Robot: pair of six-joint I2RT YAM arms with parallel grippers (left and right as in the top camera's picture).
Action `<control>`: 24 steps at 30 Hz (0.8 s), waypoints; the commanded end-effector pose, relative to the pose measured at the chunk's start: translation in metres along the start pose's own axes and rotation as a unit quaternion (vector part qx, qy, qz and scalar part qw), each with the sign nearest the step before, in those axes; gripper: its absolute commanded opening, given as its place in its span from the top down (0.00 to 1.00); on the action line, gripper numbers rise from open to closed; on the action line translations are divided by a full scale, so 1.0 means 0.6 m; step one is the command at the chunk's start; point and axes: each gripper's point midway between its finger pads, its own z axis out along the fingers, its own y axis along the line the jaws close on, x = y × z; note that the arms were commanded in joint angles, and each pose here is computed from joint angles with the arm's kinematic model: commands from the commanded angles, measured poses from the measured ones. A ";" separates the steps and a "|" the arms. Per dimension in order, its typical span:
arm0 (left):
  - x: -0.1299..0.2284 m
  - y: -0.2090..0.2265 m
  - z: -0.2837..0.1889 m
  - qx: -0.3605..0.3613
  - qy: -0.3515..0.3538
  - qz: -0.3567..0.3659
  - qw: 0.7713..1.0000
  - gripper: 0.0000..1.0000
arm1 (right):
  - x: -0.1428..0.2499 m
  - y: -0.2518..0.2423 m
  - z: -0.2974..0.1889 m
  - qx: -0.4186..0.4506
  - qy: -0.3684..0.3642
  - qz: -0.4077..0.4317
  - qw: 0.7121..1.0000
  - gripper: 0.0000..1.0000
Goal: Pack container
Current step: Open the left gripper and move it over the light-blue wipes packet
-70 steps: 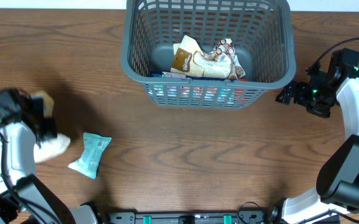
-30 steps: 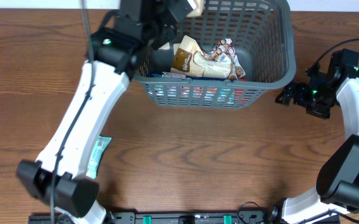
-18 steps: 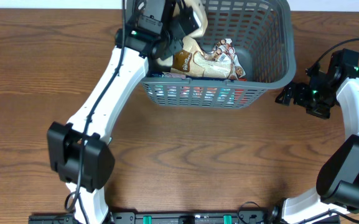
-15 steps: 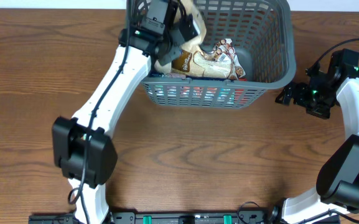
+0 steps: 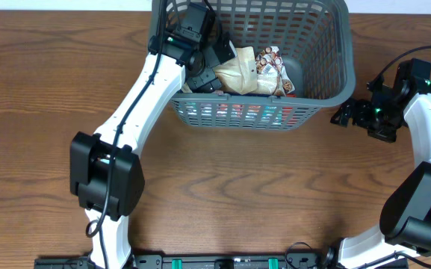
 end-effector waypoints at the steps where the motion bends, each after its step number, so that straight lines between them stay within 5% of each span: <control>1: -0.036 0.039 -0.098 -0.052 -0.056 -0.001 0.997 0.01 | 0.003 0.011 -0.005 -0.005 -0.003 -0.018 1.000 0.01; 11: -0.029 0.127 -0.367 -0.192 -0.178 -0.057 0.963 0.01 | 0.003 0.011 -0.005 -0.005 -0.003 -0.018 1.000 0.01; 16: 0.115 0.176 -0.475 -0.276 -0.136 -0.252 0.917 0.01 | 0.002 0.011 -0.005 -0.005 -0.003 -0.019 1.000 0.01; 21: 0.281 0.159 -0.502 -0.273 -0.046 -0.398 0.875 0.01 | -0.001 0.011 -0.005 -0.005 -0.007 -0.020 1.000 0.01; 24: 0.350 0.118 -0.479 -0.218 0.020 -0.435 0.873 0.01 | -0.002 0.011 -0.005 -0.005 -0.008 -0.020 1.000 0.01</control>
